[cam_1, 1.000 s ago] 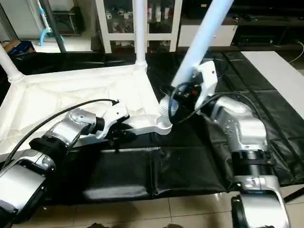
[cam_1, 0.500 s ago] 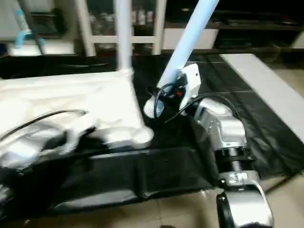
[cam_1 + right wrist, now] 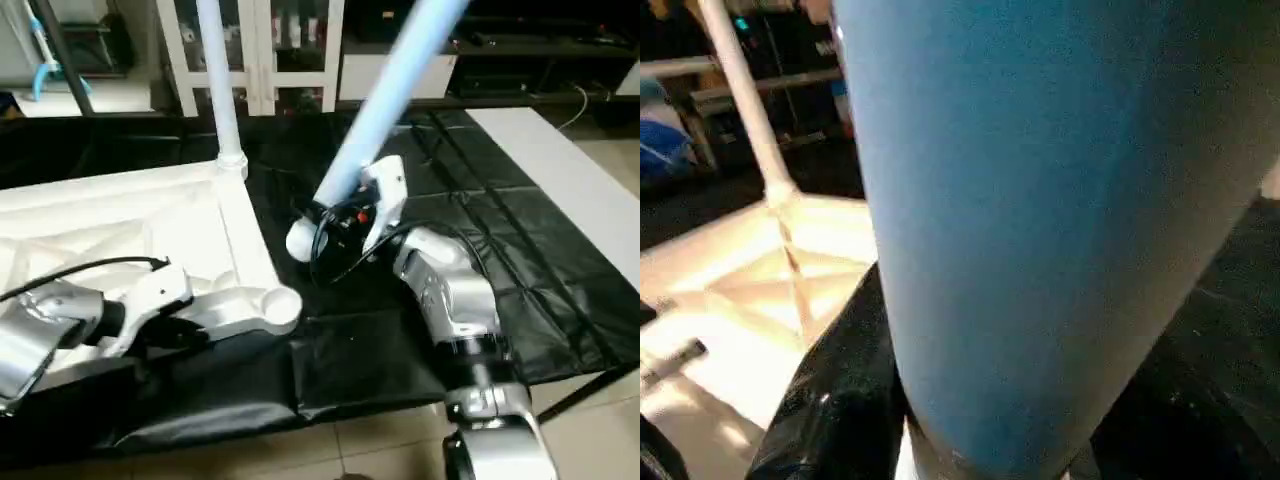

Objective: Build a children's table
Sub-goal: Insert table leg to table base

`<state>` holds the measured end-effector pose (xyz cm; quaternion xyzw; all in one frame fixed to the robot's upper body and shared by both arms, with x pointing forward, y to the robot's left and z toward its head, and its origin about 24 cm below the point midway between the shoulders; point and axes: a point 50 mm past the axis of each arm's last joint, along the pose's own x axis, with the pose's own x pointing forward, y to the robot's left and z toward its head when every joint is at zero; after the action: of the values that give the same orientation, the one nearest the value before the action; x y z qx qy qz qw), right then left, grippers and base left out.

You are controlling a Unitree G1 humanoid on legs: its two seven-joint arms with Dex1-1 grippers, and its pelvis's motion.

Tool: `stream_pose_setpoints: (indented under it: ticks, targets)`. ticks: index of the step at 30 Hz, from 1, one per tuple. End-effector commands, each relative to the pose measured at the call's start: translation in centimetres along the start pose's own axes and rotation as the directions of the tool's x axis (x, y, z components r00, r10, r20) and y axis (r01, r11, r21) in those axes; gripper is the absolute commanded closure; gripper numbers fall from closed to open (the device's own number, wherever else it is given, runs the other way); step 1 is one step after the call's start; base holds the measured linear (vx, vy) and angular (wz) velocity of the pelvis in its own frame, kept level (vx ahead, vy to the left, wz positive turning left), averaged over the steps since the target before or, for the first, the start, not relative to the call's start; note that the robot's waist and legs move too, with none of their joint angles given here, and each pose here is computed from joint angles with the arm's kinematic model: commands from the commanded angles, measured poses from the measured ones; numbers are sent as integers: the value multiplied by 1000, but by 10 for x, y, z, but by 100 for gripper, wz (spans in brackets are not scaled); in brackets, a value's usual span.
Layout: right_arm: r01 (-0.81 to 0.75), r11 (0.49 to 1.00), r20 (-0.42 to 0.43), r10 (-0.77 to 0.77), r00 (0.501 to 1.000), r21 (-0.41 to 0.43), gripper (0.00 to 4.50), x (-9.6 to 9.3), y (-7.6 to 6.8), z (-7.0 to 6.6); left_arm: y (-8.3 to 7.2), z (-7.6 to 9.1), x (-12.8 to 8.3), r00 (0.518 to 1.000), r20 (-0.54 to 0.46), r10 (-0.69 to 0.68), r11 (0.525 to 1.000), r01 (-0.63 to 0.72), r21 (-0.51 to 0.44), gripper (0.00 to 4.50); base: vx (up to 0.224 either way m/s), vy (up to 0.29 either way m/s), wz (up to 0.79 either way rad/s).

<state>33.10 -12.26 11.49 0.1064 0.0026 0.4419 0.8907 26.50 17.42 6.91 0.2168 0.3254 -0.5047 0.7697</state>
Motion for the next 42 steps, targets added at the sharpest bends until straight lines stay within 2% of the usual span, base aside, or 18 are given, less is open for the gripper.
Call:
stream_pose_setpoints:
  ticks: [1, 5, 7, 9, 14, 19, 22, 27, 29, 33, 35, 42]
  targets:
    - [-103, 995, 3, 103, 995, -1, 267, 3, 11, 2, -7, -2, 12, 999, -2, -41, 999, 41, -13, 450, 0, 0, 0]
    - [-183, 983, -47, 183, 982, 13, 267, 3, 17, -5, -8, 3, 14, 998, 18, -67, 998, 67, -4, 450, 0, 0, 0]
    - [-273, 959, -90, 280, 956, 80, 267, -1, 19, -6, -7, 8, 15, 996, 26, -85, 996, 85, -7, 450, 0, 0, 0]
    - [-302, 948, -123, 313, 942, 100, 267, -4, 19, -6, -5, 8, 16, 997, 19, -80, 997, 80, -2, 450, 0, 0, 0]
    - [-229, 972, -189, 236, 953, 58, 267, -10, 6, -16, -5, 6, 14, 997, 19, -73, 997, 73, -1, 450, 0, 0, 0]
    - [-225, 972, -237, 235, 943, 67, 267, -17, 3, -25, -7, 9, 16, 995, 47, -83, 997, 83, 4, 450, 0, 0, 0]
    - [-219, 973, -246, 229, 942, 67, 267, -20, 1, -24, -8, 11, 16, 994, 56, -90, 996, 90, 5, 450, 0, 0, 0]
    - [-236, 965, -312, 261, 914, 115, 267, -28, -4, -30, -12, 13, 16, 989, 64, -132, 991, 131, 19, 450, 0, 0, 0]
    - [-243, 961, -374, 276, 885, 134, 267, -30, -10, -34, -13, 17, 18, 986, 59, -157, 987, 155, 41, 450, 0, 0, 0]
    - [-236, 957, -370, 282, 885, 166, 267, -28, -14, -33, -13, 19, 20, 985, 59, -164, 986, 161, 51, 450, 0, 0, 0]
    - [-231, 950, -379, 297, 876, 211, 267, -23, -16, -36, -14, 21, 22, 984, 58, -170, 985, 166, 55, 450, 0, 0, 0]
    - [-230, 942, -418, 316, 851, 245, 267, -18, -18, -42, -14, 22, 23, 984, 58, -166, 985, 163, 61, 450, 0, 0, 0]
